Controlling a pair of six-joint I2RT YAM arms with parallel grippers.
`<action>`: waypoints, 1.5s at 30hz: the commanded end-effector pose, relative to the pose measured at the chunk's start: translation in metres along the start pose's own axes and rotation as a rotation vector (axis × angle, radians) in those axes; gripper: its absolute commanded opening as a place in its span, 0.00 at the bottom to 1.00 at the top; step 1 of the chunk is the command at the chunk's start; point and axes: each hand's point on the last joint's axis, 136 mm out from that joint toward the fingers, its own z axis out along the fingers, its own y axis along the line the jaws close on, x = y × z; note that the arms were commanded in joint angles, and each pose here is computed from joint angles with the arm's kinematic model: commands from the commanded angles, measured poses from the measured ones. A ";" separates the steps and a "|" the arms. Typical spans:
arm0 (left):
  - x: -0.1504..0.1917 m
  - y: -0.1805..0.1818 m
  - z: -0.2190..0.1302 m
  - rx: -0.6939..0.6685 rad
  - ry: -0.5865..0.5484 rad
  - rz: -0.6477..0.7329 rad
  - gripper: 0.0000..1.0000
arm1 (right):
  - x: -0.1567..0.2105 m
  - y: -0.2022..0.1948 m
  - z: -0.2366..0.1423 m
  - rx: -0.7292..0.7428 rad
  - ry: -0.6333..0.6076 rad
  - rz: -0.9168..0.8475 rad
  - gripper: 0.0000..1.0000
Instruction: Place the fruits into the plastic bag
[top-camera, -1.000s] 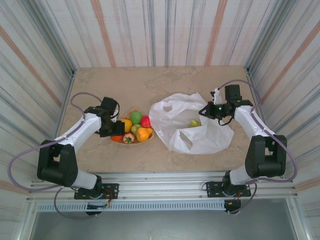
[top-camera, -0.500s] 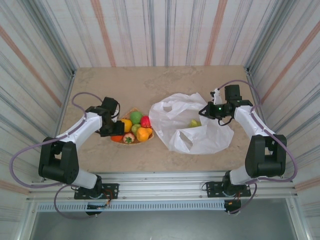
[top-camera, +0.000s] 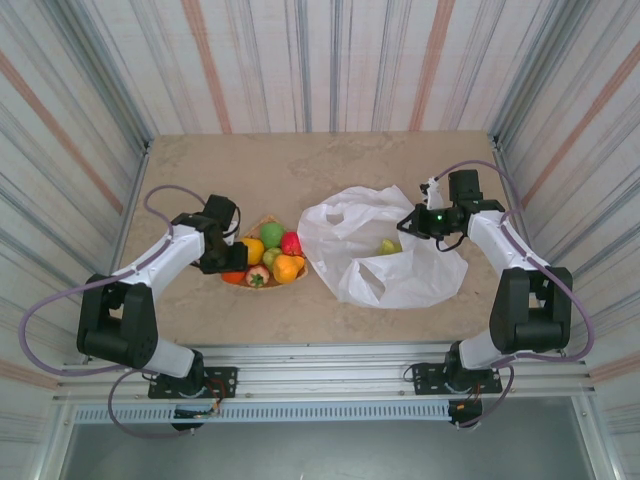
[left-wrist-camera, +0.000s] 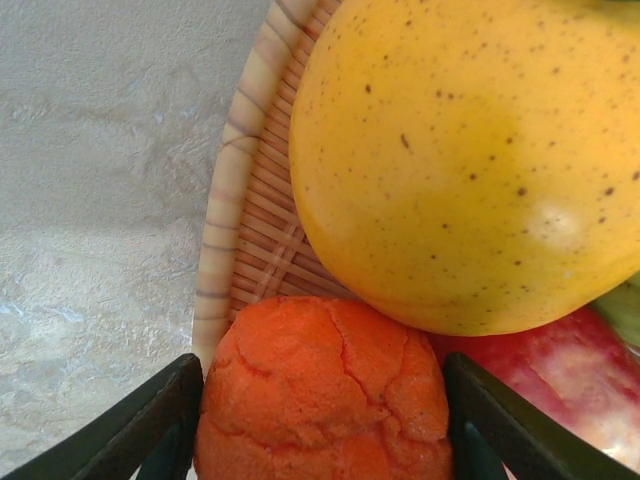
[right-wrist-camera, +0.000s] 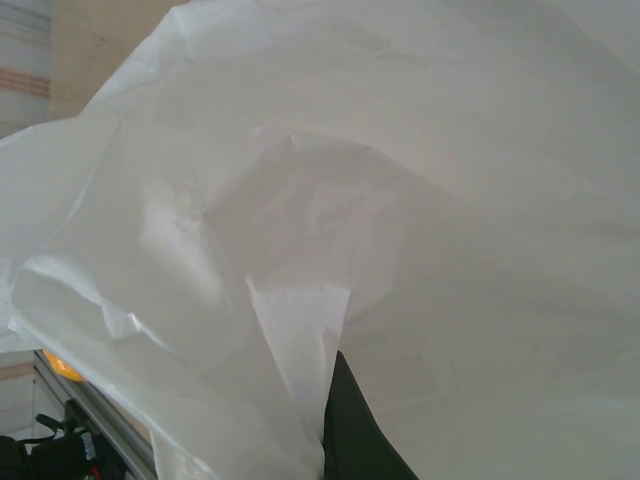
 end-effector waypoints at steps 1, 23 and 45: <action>0.004 0.004 -0.005 -0.002 -0.004 -0.011 0.63 | 0.004 -0.002 0.003 -0.009 0.015 0.010 0.00; -0.013 -0.065 -0.121 0.279 -0.382 -0.003 0.56 | 0.003 0.006 0.001 -0.042 0.008 0.027 0.00; -0.044 -0.324 -0.034 0.545 -0.303 0.385 0.55 | 0.006 0.017 0.001 -0.118 0.009 0.071 0.00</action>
